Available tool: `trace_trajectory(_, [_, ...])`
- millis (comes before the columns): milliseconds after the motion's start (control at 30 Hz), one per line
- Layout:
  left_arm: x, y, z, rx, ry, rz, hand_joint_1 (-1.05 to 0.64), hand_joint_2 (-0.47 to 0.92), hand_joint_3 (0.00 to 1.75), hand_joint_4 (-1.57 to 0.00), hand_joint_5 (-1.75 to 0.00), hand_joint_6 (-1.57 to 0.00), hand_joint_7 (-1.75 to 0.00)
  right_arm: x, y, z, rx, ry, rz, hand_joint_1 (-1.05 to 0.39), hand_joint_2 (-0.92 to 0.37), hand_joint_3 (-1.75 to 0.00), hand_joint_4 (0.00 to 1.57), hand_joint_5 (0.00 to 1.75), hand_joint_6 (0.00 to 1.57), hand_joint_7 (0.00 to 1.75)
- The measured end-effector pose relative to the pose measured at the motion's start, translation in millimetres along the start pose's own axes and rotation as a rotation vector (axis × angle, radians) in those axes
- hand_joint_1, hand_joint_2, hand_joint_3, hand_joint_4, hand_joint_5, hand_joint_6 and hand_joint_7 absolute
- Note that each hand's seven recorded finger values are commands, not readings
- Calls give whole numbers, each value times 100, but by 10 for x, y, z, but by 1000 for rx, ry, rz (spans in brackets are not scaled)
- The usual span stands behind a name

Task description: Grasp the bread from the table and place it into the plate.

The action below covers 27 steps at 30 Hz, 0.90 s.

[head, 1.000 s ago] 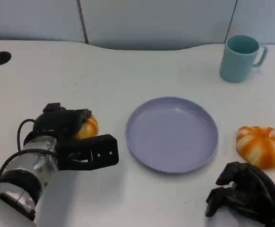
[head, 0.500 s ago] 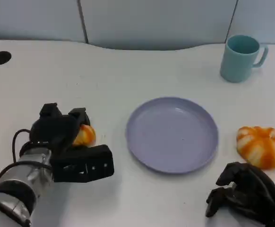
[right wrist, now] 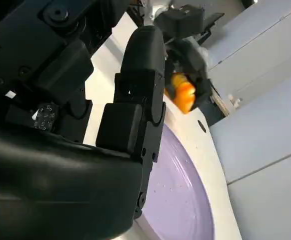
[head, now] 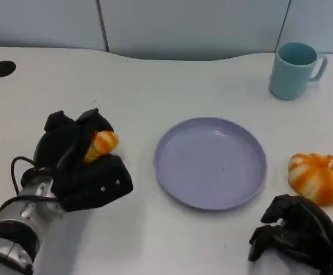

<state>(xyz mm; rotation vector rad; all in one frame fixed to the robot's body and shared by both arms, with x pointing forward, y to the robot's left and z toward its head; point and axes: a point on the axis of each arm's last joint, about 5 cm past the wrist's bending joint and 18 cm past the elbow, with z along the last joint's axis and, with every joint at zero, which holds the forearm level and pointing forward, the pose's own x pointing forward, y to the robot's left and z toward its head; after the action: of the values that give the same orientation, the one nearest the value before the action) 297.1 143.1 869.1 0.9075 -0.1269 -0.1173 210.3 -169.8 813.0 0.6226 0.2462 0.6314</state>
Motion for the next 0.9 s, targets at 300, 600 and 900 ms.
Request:
trace_trajectory(300, [146, 42, 305, -170, -126, 25, -11, 35, 155, -91, -175, -73, -175, 12, 1, 7, -2, 3, 4, -51, -92, -17, 64, 139, 80, 70])
trace_trajectory(600, [352, 102, 823, -203, -337, 2, -15, 34, 155, -95, -175, -75, -175, 44, 21, -4, 4, 4, 7, -49, -92, -20, 63, 143, 75, 80])
trace_trajectory(900, [345, 58, 901, -148, -405, -55, -22, 36, 154, -97, -175, -80, -175, 48, 37, -11, -2, 4, 4, -49, -92, -24, 60, 145, 72, 83])
